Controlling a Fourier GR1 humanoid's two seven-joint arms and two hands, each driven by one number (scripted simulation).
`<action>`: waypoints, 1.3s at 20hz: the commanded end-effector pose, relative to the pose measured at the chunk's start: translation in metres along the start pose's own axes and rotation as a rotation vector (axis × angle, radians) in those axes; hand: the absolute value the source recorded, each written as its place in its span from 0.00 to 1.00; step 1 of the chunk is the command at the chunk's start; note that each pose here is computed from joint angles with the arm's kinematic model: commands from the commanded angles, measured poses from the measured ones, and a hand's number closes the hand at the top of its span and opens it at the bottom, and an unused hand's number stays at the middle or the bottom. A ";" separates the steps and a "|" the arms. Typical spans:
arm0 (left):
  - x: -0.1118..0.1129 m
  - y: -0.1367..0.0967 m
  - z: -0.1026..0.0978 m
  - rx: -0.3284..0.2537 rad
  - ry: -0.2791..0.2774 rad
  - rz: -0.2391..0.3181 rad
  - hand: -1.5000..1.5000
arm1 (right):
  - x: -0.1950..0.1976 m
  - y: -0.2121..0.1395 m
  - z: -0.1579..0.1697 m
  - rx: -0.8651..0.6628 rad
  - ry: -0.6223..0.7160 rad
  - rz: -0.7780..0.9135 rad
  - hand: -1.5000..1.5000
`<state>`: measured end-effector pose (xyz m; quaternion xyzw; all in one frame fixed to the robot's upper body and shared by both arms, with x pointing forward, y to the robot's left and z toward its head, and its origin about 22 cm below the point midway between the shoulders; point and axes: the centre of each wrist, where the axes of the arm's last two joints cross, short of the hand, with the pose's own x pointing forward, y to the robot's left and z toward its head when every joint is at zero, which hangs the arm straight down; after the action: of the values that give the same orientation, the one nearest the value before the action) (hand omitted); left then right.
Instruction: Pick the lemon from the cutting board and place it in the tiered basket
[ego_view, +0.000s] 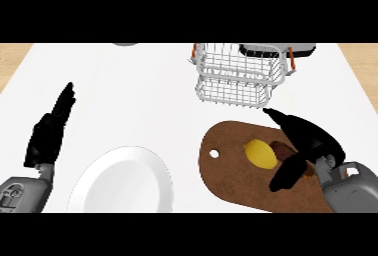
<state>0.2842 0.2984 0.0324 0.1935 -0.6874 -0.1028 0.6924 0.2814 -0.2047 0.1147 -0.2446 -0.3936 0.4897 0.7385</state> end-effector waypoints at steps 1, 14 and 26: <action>0.014 0.000 -0.002 0.010 -0.003 0.004 0.50 | 0.013 0.008 0.001 0.002 0.043 0.014 0.00; -0.010 0.002 0.003 0.001 -0.006 0.001 0.50 | -0.018 0.031 -0.029 0.040 0.077 0.011 0.00; -0.010 0.011 0.017 -0.005 0.019 -0.010 0.50 | 0.000 0.039 -0.048 0.101 0.073 -0.004 0.00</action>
<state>0.2751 0.2989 0.0322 0.1956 -0.6850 -0.1030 0.6942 0.2943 -0.1924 0.0644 -0.2315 -0.3450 0.4975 0.7615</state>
